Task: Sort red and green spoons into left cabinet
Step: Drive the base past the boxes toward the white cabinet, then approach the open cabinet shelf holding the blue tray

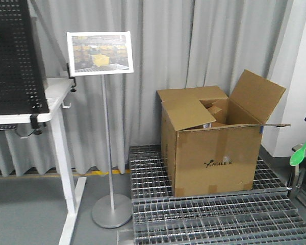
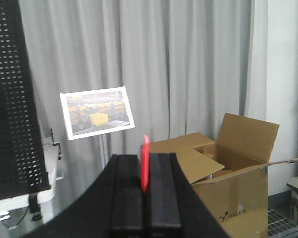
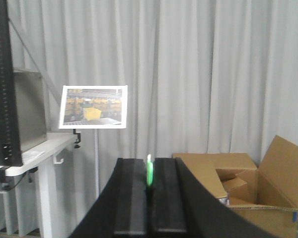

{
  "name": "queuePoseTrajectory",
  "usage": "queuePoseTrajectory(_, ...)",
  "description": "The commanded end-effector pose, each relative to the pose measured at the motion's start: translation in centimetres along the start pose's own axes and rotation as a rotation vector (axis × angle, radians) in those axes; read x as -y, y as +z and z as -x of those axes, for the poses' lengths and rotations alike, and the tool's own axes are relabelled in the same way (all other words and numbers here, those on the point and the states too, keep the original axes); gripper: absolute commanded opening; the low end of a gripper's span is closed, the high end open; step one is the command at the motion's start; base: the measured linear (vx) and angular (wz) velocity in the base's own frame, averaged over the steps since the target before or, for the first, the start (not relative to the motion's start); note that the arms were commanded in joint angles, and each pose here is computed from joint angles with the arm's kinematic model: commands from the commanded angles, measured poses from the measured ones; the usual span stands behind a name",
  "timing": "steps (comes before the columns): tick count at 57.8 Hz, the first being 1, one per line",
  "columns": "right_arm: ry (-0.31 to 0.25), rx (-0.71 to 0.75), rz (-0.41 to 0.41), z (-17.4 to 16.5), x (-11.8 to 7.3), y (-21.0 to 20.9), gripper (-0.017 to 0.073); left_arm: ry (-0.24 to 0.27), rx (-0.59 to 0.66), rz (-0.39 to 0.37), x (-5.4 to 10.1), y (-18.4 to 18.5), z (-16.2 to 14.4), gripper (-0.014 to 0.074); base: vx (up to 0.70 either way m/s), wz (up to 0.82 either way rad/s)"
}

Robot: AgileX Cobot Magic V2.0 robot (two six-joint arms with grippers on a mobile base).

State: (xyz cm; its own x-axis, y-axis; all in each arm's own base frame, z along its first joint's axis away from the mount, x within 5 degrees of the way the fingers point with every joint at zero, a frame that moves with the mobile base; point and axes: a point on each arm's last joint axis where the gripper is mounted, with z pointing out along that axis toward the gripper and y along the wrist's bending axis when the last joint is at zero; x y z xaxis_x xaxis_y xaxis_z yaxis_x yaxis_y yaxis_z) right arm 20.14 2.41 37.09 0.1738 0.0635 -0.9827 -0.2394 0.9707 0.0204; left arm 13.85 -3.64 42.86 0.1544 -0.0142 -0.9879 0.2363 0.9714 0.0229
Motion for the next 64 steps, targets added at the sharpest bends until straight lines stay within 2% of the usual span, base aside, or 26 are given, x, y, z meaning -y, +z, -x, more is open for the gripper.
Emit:
queuePoseTrajectory(1, 0.002, 0.100, 0.031, 1.82, -0.31, -0.10, -0.0009, -0.014, 0.087, -0.038, 0.34, -0.29, 1.53, -0.0006, 0.37, -0.16)
queuePoseTrajectory(28, 0.002, 0.099, 0.031, 1.82, -0.31, -0.10, -0.0009, -0.013, 0.086, -0.038, 0.34, -0.29, 1.52, -0.0006, 0.31, -0.33)
queuePoseTrajectory(64, 0.002, 0.099, 0.031, 1.82, -0.31, -0.10, -0.0009, -0.013, 0.086, -0.038, 0.34, -0.29, 1.52, -0.0006, 0.20, -0.71)
